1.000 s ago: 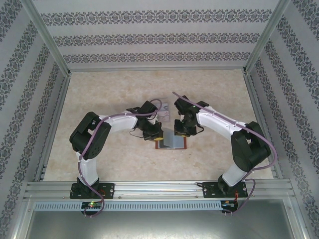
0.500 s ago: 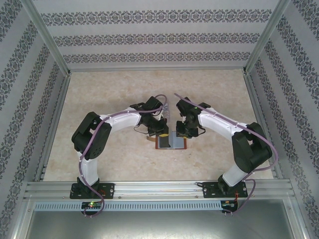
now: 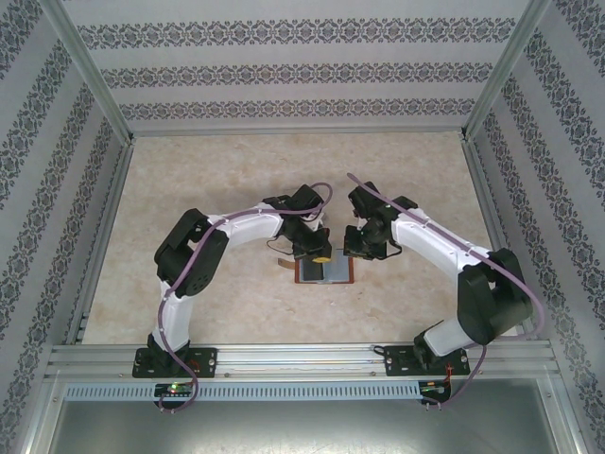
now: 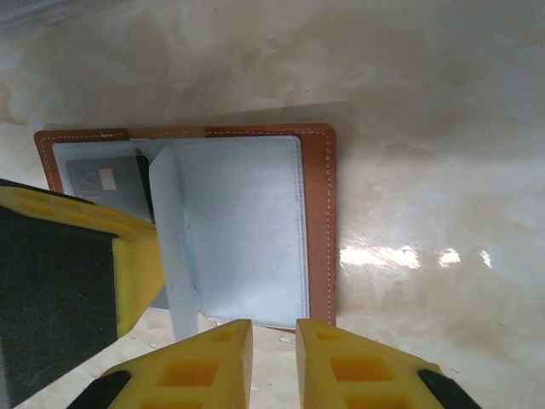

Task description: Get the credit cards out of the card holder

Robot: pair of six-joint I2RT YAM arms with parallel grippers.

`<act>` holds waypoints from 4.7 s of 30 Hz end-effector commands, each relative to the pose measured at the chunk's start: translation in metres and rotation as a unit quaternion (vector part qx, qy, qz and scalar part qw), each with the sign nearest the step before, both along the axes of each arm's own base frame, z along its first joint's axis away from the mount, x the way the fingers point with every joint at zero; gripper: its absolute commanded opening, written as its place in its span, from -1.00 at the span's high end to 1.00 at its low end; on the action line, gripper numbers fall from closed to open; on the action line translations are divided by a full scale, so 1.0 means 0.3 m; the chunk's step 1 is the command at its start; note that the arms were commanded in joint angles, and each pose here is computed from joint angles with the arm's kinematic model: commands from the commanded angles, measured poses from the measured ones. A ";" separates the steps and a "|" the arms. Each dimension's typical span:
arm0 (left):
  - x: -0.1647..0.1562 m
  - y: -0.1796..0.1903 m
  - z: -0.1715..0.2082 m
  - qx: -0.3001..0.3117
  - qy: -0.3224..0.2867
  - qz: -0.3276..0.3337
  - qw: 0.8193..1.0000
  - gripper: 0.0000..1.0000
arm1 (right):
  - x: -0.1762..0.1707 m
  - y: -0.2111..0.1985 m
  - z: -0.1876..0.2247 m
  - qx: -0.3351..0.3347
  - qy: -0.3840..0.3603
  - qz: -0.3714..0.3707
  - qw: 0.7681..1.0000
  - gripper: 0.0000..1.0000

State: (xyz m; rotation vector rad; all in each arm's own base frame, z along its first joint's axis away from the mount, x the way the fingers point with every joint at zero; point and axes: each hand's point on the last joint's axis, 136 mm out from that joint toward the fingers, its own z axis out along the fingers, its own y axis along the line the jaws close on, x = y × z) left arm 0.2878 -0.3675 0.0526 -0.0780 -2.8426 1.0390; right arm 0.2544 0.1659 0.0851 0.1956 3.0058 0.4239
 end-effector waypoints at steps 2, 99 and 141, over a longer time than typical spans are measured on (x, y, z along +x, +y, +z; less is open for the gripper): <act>-0.027 -0.002 -0.015 0.009 0.009 -0.015 1.000 1.00 | -0.024 -0.036 -0.023 -0.009 0.008 -0.005 1.000 0.57; -0.040 0.208 -0.083 0.111 -0.018 -0.003 0.994 0.99 | 0.030 0.292 -0.170 0.176 0.065 0.015 0.982 0.58; -0.037 0.206 -0.083 0.114 -0.014 -0.006 0.993 0.99 | 0.027 0.193 -0.163 0.092 0.048 0.018 0.994 0.55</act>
